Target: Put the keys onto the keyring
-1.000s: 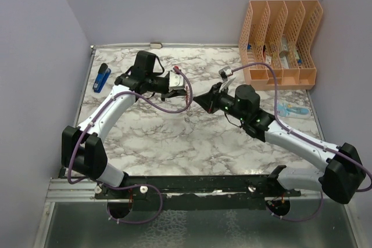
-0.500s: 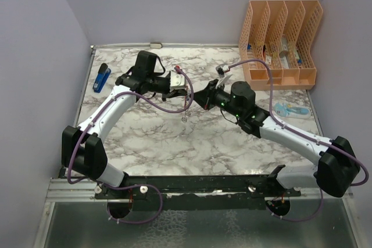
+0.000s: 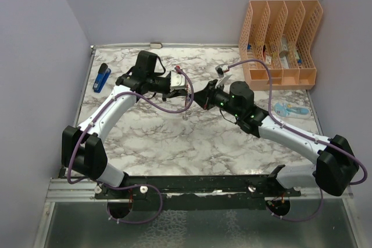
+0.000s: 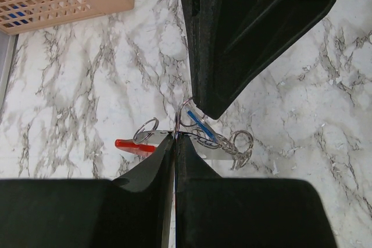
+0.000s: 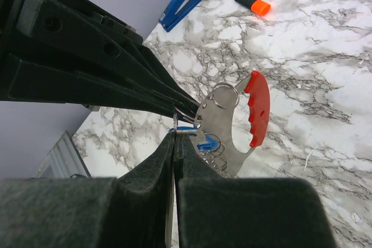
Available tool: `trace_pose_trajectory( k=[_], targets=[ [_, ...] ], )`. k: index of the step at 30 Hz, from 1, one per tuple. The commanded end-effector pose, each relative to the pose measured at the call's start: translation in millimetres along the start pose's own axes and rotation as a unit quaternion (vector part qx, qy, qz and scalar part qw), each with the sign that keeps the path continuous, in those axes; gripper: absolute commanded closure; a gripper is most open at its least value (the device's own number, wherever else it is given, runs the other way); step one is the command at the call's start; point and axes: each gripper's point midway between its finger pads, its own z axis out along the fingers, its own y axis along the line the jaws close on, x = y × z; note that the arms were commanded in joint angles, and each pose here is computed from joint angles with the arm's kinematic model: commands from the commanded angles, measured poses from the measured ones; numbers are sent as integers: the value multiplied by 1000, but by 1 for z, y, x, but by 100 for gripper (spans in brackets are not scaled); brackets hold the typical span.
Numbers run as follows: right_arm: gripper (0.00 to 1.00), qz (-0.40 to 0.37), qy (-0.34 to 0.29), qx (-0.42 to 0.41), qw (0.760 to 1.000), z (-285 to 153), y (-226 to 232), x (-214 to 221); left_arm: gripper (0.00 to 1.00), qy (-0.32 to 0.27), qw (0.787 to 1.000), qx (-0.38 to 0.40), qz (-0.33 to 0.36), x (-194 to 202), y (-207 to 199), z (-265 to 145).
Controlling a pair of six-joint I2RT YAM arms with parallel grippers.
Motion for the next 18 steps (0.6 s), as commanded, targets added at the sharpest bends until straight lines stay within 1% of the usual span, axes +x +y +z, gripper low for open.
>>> trace_pose_trajectory(
  k=[1,18],
  targets=[
    [99,6,-29,6,1000,3,3,-20,100,-14,1000,-7,22,-16,-1,-6],
    [99,28,-23,42,998,1,-9,-15,100,-10,1000,-9,28,-16,-1,-7]
  ],
)
